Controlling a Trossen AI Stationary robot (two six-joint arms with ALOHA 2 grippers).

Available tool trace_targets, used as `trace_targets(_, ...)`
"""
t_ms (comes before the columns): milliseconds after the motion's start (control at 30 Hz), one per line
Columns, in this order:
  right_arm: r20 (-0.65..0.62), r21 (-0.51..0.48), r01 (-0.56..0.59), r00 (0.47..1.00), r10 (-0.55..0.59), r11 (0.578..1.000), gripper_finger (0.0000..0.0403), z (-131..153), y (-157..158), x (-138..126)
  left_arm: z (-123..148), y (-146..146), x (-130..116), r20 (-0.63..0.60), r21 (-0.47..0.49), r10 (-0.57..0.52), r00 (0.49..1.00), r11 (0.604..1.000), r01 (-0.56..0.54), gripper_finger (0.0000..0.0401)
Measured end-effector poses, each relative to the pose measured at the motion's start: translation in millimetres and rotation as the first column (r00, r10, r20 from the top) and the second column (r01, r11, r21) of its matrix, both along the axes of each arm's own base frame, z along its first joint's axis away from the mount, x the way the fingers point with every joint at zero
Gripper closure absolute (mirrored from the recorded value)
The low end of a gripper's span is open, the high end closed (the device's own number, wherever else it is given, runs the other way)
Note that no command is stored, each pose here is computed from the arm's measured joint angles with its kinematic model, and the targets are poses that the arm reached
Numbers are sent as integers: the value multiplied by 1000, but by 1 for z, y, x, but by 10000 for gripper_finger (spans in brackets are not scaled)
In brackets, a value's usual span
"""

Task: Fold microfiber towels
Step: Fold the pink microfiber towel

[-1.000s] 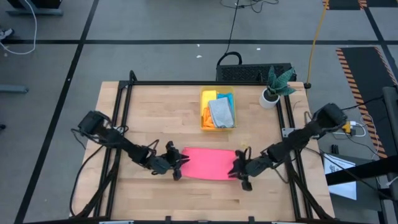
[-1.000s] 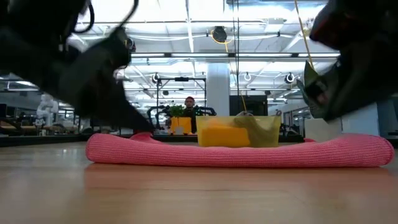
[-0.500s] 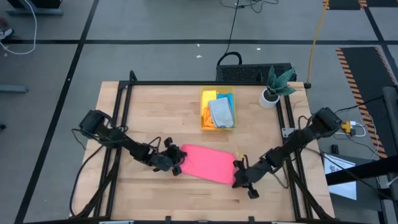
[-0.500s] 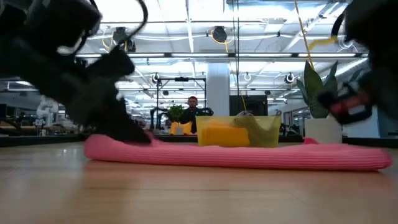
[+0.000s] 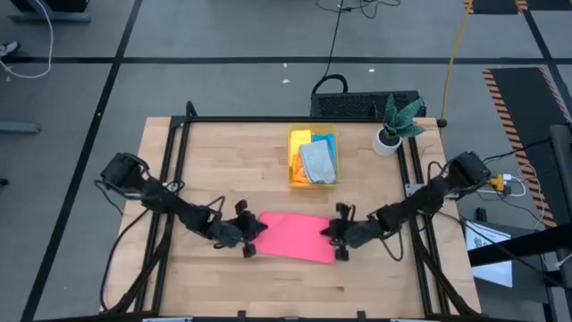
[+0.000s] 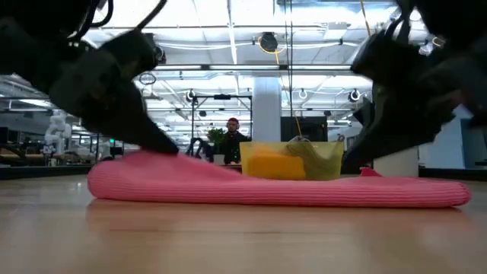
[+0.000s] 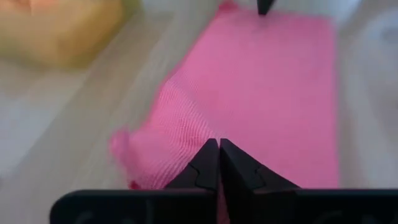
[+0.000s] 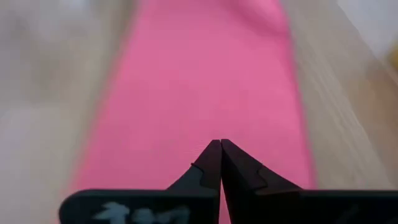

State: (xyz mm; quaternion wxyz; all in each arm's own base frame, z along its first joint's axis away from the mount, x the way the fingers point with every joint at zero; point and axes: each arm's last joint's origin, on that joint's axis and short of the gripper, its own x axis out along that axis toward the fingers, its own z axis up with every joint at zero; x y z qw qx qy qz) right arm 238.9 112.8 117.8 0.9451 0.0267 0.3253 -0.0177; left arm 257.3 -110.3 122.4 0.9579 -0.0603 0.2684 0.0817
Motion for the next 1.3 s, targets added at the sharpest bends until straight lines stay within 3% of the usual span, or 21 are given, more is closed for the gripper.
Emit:
trace_targets(233, -156, 4, 84, 984, -82, 996, 403, -14, -13, -5, -26, 12, -4, -81, 93, 217, 973, 973, -209, 396)
trace_targets(433, -171, 18, 80, 982, -76, 997, 403, -15, -5, -10, -24, 15, 0, -88, 174, 146, 985, 976, -129, 379)
trace_targets(533, -162, 29, 65, 985, -60, 997, 403, -15, -2, -11, -22, 13, 1, -91, 194, 90, 992, 978, -71, 346)
trace_targets(667, -159, 32, 57, 986, -51, 998, 403, -14, 0, -11, -22, 22, 1, -133, 201, 105, 986, 977, -77, 277)
trace_targets(767, -157, 36, 60, 986, -53, 998, 403, -14, 0, -11, -14, 31, 2, -140, 195, 145, 979, 974, -117, 225)
trace_targets(900, -156, 37, 60, 986, -53, 998, 403, -14, 0, -11, 0, 38, 2, -76, 84, 239, 968, 969, -232, 190)
trace_targets(1100, -133, 48, 56, 990, -49, 997, 403, -13, 1, -10, -4, 23, 2, -123, -65, 68, 990, 995, -77, 207)
trace_targets(1300, -162, 86, 40, 986, -26, 995, 403, -14, 3, -11, -25, 13, -4, -211, -26, 50, 976, 998, -57, 248)
